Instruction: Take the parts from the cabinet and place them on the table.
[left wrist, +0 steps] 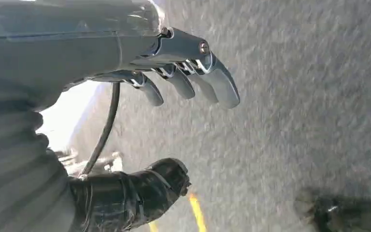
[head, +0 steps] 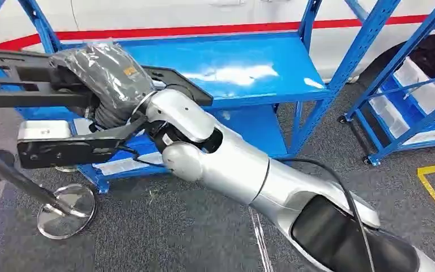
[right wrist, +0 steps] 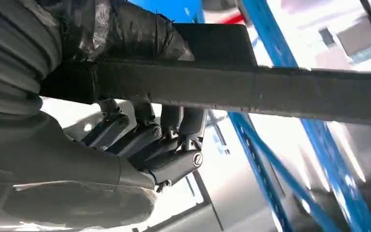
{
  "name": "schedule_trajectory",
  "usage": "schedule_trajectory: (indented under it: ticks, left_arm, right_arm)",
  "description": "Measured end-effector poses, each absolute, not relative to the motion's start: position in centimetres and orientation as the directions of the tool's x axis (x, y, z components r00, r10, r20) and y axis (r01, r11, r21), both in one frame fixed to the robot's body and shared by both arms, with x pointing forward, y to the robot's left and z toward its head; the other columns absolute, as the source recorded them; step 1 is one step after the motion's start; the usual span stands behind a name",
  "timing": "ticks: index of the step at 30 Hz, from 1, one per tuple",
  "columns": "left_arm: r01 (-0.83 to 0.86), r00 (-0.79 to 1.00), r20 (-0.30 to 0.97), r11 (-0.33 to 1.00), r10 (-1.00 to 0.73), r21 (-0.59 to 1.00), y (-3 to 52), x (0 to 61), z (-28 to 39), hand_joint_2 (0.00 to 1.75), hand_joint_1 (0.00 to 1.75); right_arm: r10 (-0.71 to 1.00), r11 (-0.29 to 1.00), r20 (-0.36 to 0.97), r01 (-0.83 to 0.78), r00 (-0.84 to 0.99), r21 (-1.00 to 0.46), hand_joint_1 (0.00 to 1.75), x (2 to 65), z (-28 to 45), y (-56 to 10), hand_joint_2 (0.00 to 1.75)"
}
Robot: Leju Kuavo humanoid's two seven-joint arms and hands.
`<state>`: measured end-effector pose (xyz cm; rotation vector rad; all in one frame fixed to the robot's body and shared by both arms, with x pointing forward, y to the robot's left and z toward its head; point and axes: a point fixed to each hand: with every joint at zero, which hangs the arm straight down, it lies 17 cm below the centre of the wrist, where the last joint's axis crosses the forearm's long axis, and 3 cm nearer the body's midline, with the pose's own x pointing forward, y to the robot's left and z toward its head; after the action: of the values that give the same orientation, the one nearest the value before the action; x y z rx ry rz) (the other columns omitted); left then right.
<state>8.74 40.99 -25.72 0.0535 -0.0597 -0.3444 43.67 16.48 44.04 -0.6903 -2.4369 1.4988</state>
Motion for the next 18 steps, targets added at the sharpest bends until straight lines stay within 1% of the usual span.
schedule_trajectory:
  ticks: [11,15,18]
  left_arm:
    - [0.284,0.958,0.028,0.957,-0.286,0.054,41.1,8.0,-25.8,1.75,0.0]
    - [0.231,0.972,0.015,0.971,-0.233,0.065,40.9,8.2,-25.9,1.75,0.0]
    - [0.198,0.98,0.017,0.978,-0.2,0.068,40.7,8.4,-25.9,1.75,0.0]
  right_arm:
    - [0.496,0.361,-0.075,0.285,-0.865,-0.888,1.75,44.0,43.6,16.8,1.75]
    - [0.526,0.26,-0.085,0.255,-0.846,-0.931,1.75,45.4,41.7,15.0,1.75]
    - [0.542,0.237,-0.092,0.258,-0.836,-0.937,1.75,46.1,41.8,12.4,1.75]
